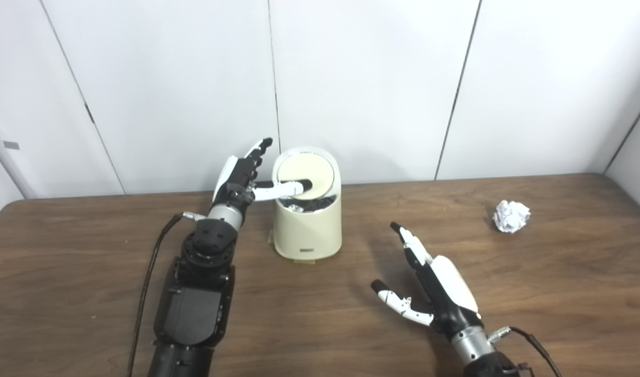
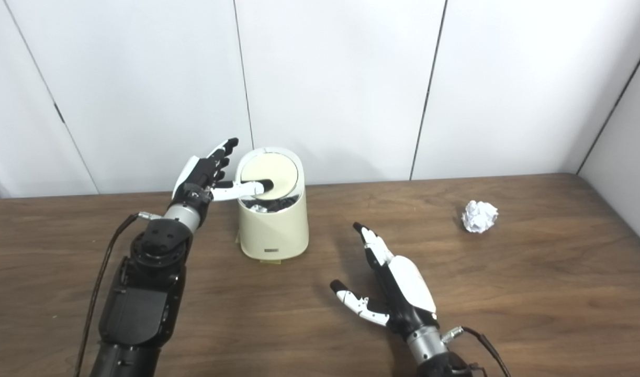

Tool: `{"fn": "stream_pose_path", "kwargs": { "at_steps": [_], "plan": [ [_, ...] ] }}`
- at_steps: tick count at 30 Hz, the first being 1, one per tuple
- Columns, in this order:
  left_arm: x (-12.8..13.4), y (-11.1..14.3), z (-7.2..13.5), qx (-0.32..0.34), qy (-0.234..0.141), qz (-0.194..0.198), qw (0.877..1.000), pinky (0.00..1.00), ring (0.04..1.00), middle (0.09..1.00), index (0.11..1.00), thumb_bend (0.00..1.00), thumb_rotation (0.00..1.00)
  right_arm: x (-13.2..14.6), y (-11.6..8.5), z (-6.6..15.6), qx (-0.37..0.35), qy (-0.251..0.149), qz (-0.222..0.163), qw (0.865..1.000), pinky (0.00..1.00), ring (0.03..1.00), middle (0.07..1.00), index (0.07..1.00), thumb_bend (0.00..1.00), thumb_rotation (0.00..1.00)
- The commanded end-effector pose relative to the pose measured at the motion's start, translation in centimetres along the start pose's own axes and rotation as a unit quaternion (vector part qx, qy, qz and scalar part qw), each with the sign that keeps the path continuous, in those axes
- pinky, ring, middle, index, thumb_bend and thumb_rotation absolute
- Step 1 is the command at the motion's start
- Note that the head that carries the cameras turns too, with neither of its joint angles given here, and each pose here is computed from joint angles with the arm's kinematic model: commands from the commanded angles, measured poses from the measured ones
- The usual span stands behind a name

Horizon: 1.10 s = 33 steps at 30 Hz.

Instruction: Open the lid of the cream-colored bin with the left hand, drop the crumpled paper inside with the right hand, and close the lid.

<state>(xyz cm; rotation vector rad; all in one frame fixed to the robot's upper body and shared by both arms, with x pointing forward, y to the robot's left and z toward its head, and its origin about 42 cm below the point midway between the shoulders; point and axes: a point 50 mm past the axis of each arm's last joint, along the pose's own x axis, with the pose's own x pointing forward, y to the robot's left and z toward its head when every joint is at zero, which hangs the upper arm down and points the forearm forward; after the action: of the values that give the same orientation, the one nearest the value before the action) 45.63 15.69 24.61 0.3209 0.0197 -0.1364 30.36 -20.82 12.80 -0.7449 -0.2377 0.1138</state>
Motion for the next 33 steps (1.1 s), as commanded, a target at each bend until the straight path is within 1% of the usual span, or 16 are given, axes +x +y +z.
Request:
{"fn": "stream_pose_path", "kwargs": {
  "at_steps": [1,7,9,12,16,18,20,22,24,25,26,28,29,30,32,33],
  "plan": [
    [0.9,0.8,2.8,0.015,-0.029,0.013,0.999,1.0,1.0,1.0,1.0,0.78,0.17,0.8,-0.4,1.4,0.008,-0.026,-0.014,1.0,0.95,1.0,1.0,1.0,0.17,0.57],
    [1.1,0.8,2.7,0.038,-0.025,0.02,0.999,1.0,1.0,1.0,1.0,0.73,0.21,0.9,-0.3,1.5,0.005,-0.025,-0.014,1.0,0.94,1.0,1.0,1.0,0.17,0.56],
    [1.0,0.6,2.7,0.049,-0.025,0.022,0.998,1.0,1.0,1.0,1.0,0.71,0.2,0.9,-0.2,1.6,0.006,-0.026,-0.013,1.0,0.94,1.0,1.0,1.0,0.17,0.56],
    [0.9,0.4,2.7,0.06,-0.026,0.022,0.998,1.0,1.0,1.0,1.0,0.69,0.18,0.9,-0.2,1.6,0.006,-0.027,-0.012,1.0,0.94,1.0,1.0,1.0,0.17,0.55],
    [0.8,0.3,3.0,0.061,-0.029,0.018,0.998,1.0,1.0,1.0,1.0,0.71,0.11,0.9,-0.1,1.7,0.007,-0.024,-0.01,1.0,0.94,1.0,1.0,1.0,0.17,0.54],
    [0.7,0.2,3.1,0.072,-0.031,0.02,0.997,1.0,1.0,1.0,1.0,0.73,0.09,0.8,-0.2,1.8,0.008,-0.025,-0.009,1.0,0.94,1.0,1.0,1.0,0.17,0.52],
    [0.7,0.1,3.2,0.1,-0.033,0.026,0.994,0.97,1.0,1.0,1.0,0.79,0.07,0.8,-0.2,1.9,0.008,-0.025,-0.009,1.0,0.94,1.0,1.0,1.0,0.17,0.52],
    [0.6,0.0,3.4,0.145,-0.041,0.038,0.988,0.93,1.0,1.0,1.0,0.85,0.05,0.8,-0.2,1.9,0.006,-0.025,-0.008,1.0,0.94,1.0,1.0,1.0,0.18,0.52],
    [0.4,-0.2,3.6,0.203,-0.058,0.05,0.976,0.94,1.0,1.0,1.0,0.91,0.03,0.8,-0.2,1.9,0.005,-0.024,-0.007,1.0,0.94,1.0,1.0,1.0,0.18,0.52],
    [0.4,-0.3,3.7,0.236,-0.072,0.055,0.967,0.95,1.0,1.0,1.0,0.92,0.02,0.8,-0.1,2.0,0.006,-0.024,-0.007,1.0,0.94,1.0,1.0,1.0,0.18,0.52],
    [0.3,-0.4,3.8,0.274,-0.089,0.063,0.955,0.96,1.0,1.0,1.0,0.94,0.03,0.8,-0.2,2.0,0.006,-0.024,-0.006,1.0,0.94,1.0,1.0,1.0,0.18,0.52],
    [0.2,-0.5,4.0,0.347,-0.124,0.078,0.926,0.99,1.0,1.0,1.0,0.96,0.04,0.9,-0.2,2.2,0.005,-0.02,-0.005,1.0,0.94,1.0,1.0,1.0,0.18,0.52],
    [0.1,-0.6,4.0,0.368,-0.134,0.082,0.917,0.99,1.0,1.0,1.0,0.97,0.04,0.9,-0.2,2.2,0.004,-0.018,-0.004,1.0,0.94,1.0,1.0,1.0,0.18,0.52],
    [0.0,-0.6,4.1,0.398,-0.15,0.09,0.901,1.0,1.0,1.0,1.0,0.97,0.03,0.9,-0.1,2.2,0.005,-0.018,-0.005,1.0,0.95,1.0,1.0,1.0,0.18,0.52],
    [-0.1,-0.8,4.3,0.447,-0.175,0.106,0.871,1.0,1.0,1.0,1.0,0.99,0.05,0.9,-0.1,2.2,0.005,-0.018,-0.005,1.0,0.94,1.0,1.0,1.0,0.18,0.51],
    [-0.2,-0.9,4.4,0.465,-0.183,0.113,0.859,1.0,1.0,1.0,1.0,1.0,0.06,1.0,-0.1,2.2,0.005,-0.018,-0.004,1.0,0.94,1.0,1.0,1.0,0.18,0.51]
  ]
}}
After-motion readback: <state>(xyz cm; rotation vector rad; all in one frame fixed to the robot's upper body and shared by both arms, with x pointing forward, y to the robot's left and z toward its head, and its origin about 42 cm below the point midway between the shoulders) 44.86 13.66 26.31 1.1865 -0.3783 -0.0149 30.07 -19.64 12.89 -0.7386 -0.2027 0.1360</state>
